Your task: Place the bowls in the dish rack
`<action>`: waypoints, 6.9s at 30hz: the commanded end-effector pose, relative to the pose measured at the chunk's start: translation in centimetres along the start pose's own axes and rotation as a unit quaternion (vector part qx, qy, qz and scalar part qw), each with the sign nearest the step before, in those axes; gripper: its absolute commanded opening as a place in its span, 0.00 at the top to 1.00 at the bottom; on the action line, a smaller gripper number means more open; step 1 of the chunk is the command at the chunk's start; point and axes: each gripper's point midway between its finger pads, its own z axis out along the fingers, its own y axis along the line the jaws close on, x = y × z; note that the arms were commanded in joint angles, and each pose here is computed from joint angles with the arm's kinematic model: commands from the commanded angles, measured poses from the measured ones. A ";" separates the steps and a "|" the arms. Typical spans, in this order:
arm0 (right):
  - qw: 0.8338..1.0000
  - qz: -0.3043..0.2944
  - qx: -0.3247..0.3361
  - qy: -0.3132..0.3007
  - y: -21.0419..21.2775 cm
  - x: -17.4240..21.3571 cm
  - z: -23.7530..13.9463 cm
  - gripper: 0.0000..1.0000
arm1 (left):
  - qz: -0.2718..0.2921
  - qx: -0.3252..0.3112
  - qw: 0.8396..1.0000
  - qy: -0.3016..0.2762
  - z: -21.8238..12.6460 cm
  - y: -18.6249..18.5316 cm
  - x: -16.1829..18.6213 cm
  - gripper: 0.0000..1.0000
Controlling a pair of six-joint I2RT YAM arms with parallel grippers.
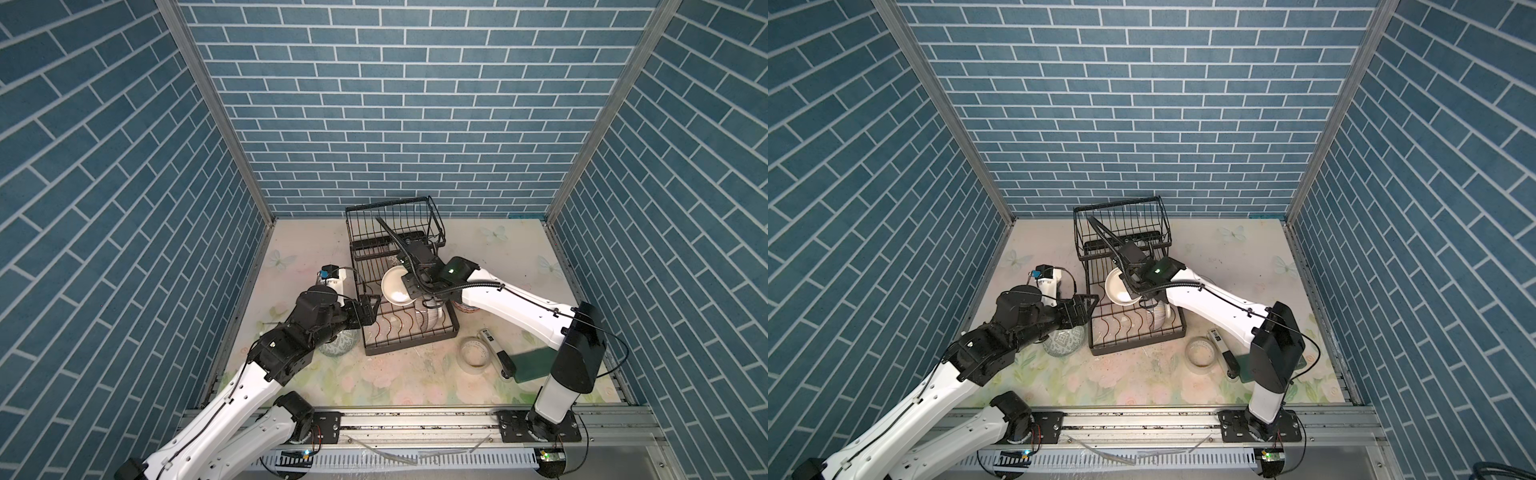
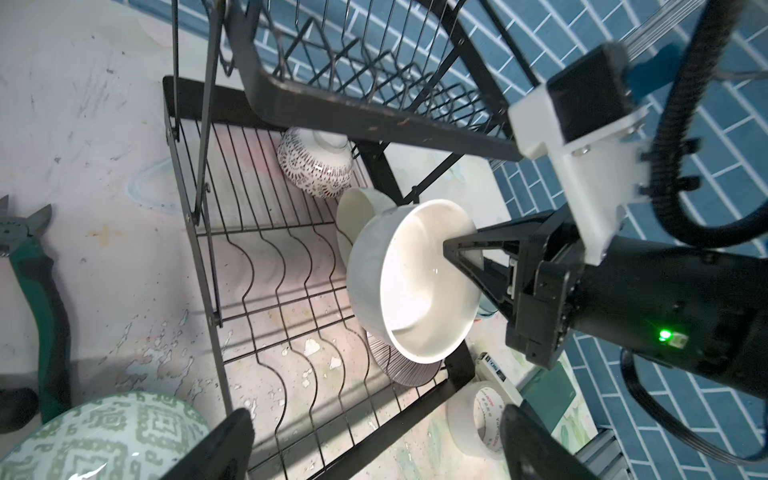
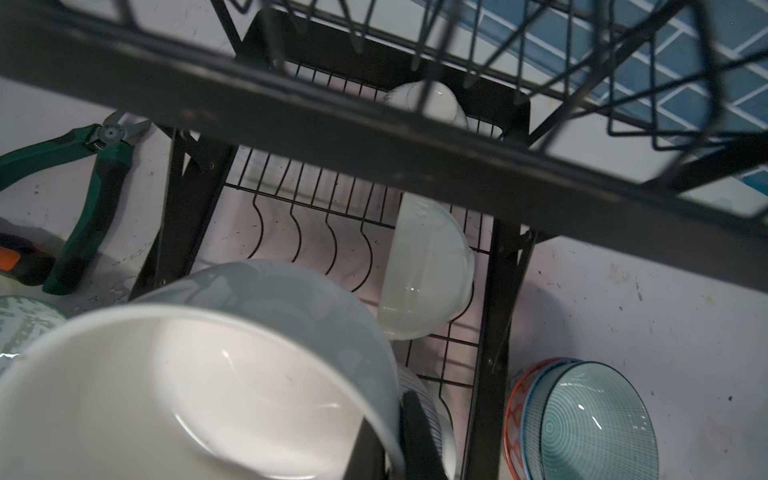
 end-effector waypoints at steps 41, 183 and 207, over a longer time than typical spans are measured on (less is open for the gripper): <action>0.995 -0.064 -0.057 -0.049 10.3 -2.7 -0.5 1.00 | 0.026 -0.237 0.970 0.041 3.0 8.3 1.7 0.72; 0.937 -0.327 -0.029 -0.120 7.6 -3.4 3.3 0.70 | -0.062 -0.142 0.986 -0.067 -1.6 10.6 -0.4 0.00; 0.863 -0.459 0.101 -0.185 8.4 -5.1 10.6 0.66 | -0.059 -0.143 0.985 -0.070 -2.0 10.7 -0.3 0.00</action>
